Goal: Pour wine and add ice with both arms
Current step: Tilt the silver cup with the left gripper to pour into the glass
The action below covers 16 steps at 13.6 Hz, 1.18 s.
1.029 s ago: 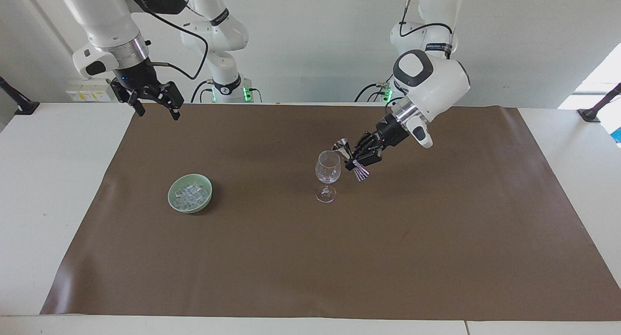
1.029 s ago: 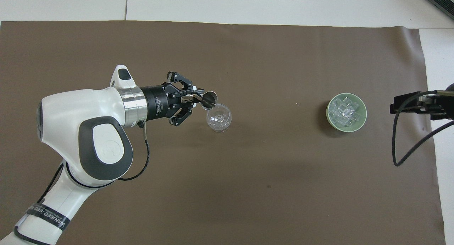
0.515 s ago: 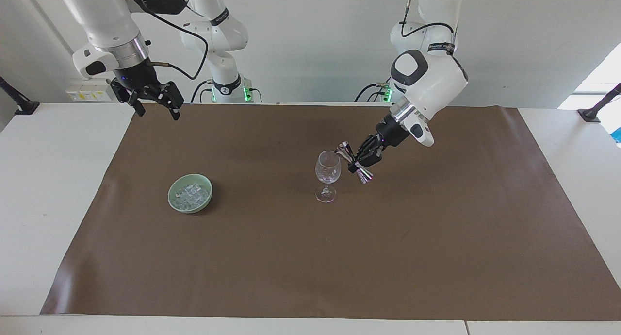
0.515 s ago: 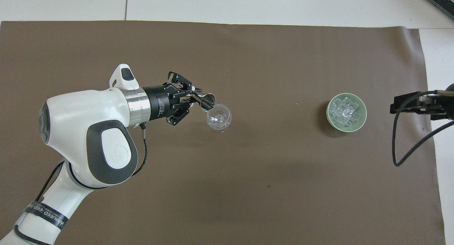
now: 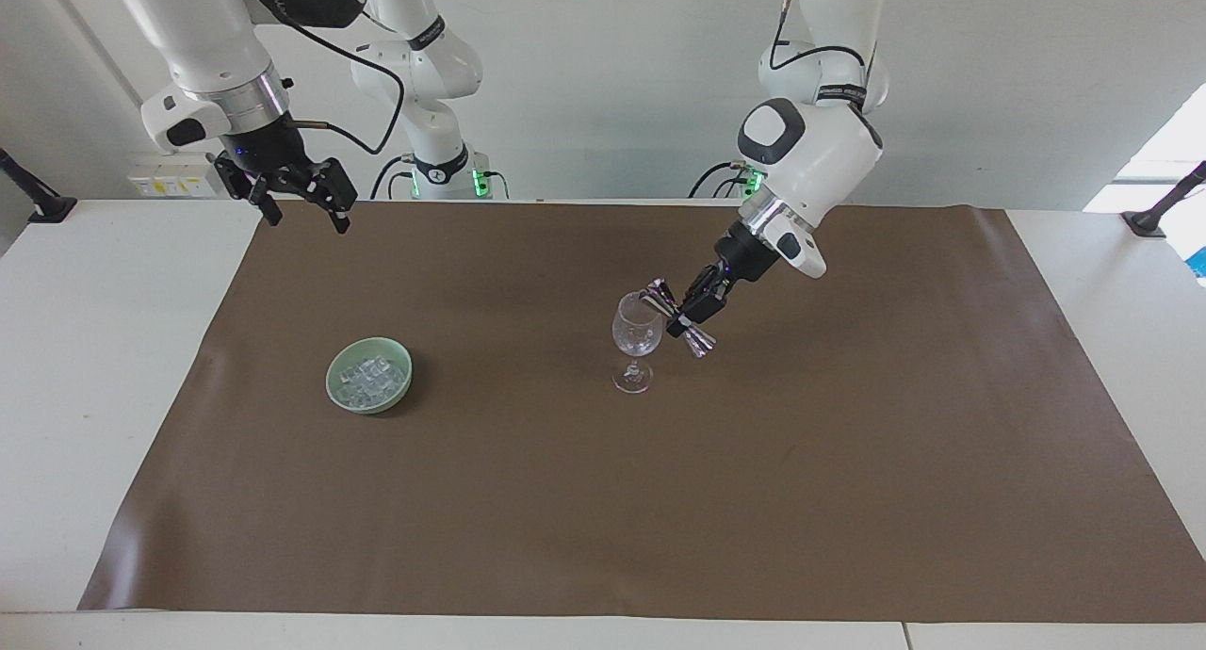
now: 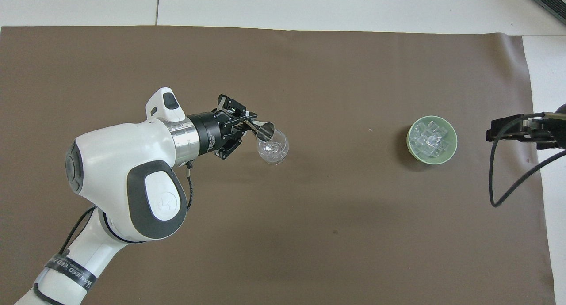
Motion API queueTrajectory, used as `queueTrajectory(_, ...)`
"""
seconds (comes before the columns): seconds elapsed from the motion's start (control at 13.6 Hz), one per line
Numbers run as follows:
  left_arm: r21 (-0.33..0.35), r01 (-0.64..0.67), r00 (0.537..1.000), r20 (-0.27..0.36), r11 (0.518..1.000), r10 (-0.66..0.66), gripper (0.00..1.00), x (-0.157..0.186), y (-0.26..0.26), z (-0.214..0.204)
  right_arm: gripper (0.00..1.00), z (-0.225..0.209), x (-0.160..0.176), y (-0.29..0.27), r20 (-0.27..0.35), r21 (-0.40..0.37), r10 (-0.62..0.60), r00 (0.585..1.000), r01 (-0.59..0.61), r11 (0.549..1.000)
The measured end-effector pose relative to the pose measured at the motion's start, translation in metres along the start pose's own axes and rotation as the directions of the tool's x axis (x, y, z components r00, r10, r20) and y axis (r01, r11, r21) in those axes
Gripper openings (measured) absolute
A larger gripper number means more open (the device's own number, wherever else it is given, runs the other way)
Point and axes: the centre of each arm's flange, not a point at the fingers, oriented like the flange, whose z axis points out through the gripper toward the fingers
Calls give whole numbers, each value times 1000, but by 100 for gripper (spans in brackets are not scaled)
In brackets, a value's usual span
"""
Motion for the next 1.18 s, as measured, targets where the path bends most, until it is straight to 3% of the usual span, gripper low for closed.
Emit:
queueTrajectory(0.29,5,-64,997,-41,998,64,22,0,2,-1,100,0,0,0,0,0,0,1000,0,1000)
queueTrajectory(0.88,-59,-106,989,-111,993,99,22,-8,-2,1,100,0,0,0,0,0,0,1000,0,1000)
queueTrajectory(1.18,-41,-176,976,-138,984,169,22,-11,0,1,100,0,0,0,0,0,0,1000,0,1000)
